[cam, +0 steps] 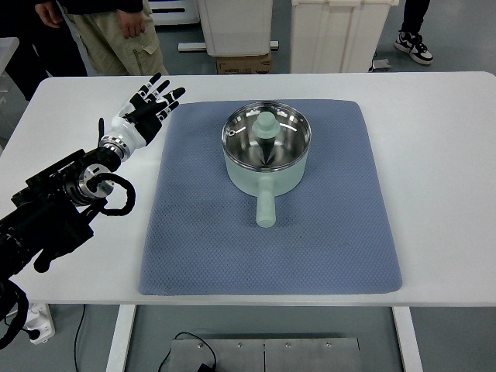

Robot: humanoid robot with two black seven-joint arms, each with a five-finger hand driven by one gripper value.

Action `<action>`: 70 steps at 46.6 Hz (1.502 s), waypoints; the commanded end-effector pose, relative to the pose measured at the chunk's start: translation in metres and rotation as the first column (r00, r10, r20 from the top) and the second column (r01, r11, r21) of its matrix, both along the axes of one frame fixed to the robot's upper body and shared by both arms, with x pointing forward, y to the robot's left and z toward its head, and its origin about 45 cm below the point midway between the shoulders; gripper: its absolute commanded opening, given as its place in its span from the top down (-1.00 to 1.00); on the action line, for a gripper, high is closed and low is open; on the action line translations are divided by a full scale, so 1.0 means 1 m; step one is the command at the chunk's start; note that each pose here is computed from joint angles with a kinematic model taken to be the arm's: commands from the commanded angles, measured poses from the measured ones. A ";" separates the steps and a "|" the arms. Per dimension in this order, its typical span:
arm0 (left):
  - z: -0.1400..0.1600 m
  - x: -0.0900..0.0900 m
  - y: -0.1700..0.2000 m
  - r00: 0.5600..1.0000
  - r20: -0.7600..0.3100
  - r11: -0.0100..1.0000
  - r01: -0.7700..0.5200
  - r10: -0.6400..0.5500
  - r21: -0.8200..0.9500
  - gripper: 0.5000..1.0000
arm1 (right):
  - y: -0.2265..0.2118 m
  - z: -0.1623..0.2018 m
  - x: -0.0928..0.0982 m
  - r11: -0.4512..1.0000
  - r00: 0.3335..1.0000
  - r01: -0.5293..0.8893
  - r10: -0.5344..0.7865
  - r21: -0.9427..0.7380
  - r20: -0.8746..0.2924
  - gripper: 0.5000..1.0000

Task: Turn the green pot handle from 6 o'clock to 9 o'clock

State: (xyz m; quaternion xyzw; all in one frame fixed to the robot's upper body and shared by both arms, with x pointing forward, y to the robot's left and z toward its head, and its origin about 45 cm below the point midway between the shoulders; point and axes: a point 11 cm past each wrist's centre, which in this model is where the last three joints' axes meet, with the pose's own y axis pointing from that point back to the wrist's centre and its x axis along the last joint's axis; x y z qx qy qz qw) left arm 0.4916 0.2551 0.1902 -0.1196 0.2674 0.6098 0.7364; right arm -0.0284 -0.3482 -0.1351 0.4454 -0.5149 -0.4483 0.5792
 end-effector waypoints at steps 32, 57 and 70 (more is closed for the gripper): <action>0.002 0.001 -0.001 1.000 -0.001 1.000 0.006 -0.006 0.004 -1.00 | 0.000 0.000 0.000 1.000 1.000 0.000 0.000 0.000 0.000 -1.00; 0.007 0.001 -0.004 0.998 0.031 0.999 0.046 -0.046 -0.008 -1.00 | 0.000 0.000 0.001 1.000 1.000 -0.001 0.001 0.000 0.001 -1.00; 0.011 0.000 -0.009 0.993 0.062 0.995 0.102 -0.100 -0.024 -1.00 | 0.000 0.000 0.000 1.000 1.000 0.001 -0.001 0.000 0.000 -1.00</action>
